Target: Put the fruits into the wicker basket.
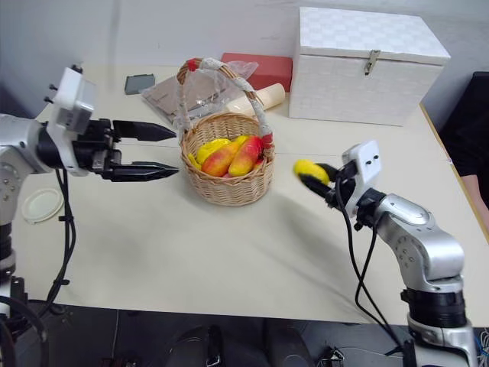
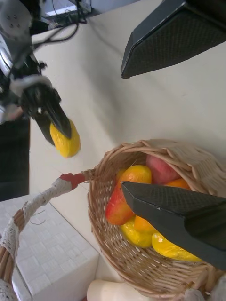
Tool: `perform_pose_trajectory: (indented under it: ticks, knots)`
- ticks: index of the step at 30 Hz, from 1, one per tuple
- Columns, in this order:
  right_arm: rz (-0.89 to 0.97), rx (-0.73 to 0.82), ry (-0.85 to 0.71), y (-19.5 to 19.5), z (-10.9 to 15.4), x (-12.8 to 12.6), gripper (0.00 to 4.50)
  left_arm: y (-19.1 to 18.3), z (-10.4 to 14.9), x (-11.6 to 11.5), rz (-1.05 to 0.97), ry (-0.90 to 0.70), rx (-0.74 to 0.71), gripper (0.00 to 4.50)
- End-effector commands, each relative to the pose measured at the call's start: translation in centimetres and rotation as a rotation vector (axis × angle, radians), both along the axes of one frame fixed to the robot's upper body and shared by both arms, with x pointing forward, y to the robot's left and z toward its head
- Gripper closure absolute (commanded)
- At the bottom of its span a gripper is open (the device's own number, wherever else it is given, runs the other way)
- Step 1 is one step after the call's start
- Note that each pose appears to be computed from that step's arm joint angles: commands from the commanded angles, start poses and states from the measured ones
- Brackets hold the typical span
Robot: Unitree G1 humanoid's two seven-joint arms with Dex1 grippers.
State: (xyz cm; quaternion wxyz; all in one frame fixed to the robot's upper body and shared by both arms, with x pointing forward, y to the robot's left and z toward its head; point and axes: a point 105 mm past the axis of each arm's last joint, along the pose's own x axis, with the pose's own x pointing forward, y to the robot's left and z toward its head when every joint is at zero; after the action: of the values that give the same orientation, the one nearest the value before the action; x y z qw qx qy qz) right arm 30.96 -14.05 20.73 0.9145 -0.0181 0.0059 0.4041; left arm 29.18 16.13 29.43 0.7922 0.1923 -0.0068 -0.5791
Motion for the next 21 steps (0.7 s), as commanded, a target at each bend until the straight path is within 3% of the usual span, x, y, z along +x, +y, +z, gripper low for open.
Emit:
perform_pose_trajectory:
  ticks: [1, 6, 12, 15, 19, 21]
  knots:
    - [0.158, 0.021, -0.053, 4.7, 2.5, -1.7, 2.71, 0.6, 1.4, -0.2, 0.012, -0.056, -0.014, 0.84]
    - [0.134, 0.085, -0.061, 10.0, 4.0, 0.7, 2.71, 0.4, 1.2, -0.2, 0.009, -0.054, -0.013, 0.84]
    - [-0.049, 0.109, -0.078, 12.2, 5.4, 5.0, 2.71, 0.8, 1.1, -0.3, 0.027, -0.048, -0.010, 0.84]
    - [-0.049, 0.135, -0.081, 12.5, 5.9, 5.3, 1.66, 0.8, 1.1, -0.6, 0.031, -0.050, -0.010, 0.84]
    - [0.147, 0.211, -0.072, 13.7, 7.3, 2.2, 0.32, 1.0, 1.0, -0.6, 0.038, -0.052, -0.014, 0.84]
    - [0.219, 0.213, -0.081, 13.4, 7.4, 0.5, 0.32, 1.0, 0.9, -0.4, 0.042, -0.053, -0.016, 0.84]
